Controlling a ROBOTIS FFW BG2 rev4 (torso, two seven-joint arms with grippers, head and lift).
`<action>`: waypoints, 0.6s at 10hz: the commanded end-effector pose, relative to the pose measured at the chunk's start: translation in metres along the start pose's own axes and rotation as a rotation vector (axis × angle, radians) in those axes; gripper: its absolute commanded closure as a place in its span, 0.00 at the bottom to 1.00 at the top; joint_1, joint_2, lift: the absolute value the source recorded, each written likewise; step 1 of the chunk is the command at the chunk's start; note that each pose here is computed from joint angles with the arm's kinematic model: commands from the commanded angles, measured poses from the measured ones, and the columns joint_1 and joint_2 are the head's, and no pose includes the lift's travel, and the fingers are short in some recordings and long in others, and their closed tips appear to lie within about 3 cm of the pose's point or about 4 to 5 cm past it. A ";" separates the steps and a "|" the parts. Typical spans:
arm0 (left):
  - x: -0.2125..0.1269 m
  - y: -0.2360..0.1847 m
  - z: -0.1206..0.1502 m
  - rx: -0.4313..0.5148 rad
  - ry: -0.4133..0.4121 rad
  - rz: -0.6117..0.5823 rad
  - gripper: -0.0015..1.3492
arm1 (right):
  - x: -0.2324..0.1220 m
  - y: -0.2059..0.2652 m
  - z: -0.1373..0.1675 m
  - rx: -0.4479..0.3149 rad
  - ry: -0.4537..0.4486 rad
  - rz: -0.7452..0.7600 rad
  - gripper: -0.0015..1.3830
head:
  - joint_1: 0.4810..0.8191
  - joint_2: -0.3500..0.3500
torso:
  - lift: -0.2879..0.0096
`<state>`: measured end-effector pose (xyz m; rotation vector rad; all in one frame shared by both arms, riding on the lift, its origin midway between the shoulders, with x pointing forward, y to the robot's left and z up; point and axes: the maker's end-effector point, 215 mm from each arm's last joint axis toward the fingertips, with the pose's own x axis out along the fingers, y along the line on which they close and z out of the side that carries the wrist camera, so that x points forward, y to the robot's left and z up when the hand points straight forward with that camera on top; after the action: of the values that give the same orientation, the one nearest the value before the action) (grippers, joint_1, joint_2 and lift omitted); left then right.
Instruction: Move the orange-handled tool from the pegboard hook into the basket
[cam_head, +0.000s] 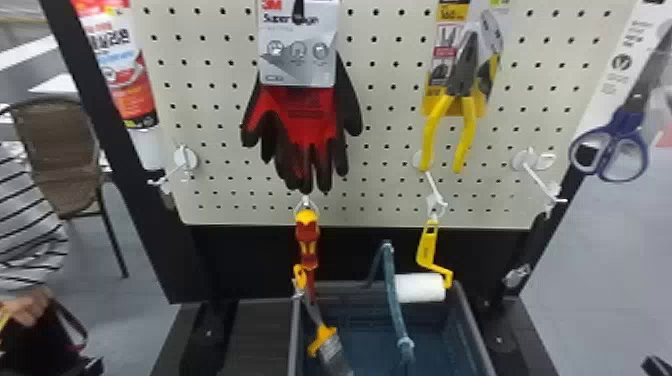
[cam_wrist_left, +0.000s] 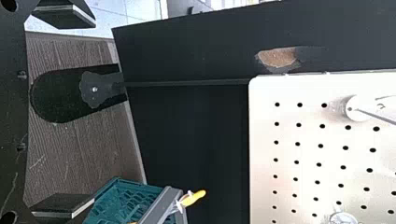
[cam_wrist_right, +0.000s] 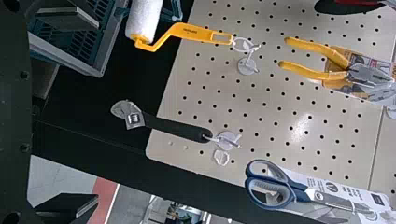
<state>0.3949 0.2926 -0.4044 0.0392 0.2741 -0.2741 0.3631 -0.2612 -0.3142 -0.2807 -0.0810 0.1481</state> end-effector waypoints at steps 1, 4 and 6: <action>0.000 -0.001 0.000 -0.007 -0.002 0.002 0.00 | 0.000 0.000 0.000 0.009 0.001 -0.009 0.00 | 0.20 0.50 | 0.63; 0.000 -0.001 0.000 -0.007 -0.002 0.002 0.00 | 0.000 0.000 0.000 0.009 0.001 -0.009 0.00 | 0.20 0.50 | 0.63; 0.000 -0.001 0.000 -0.007 -0.002 0.002 0.00 | 0.000 0.000 0.000 0.009 0.001 -0.009 0.00 | 0.20 0.50 | 0.63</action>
<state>0.3949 0.2926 -0.4044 0.0392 0.2741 -0.2741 0.3631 -0.2612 -0.3142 -0.2807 -0.0810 0.1481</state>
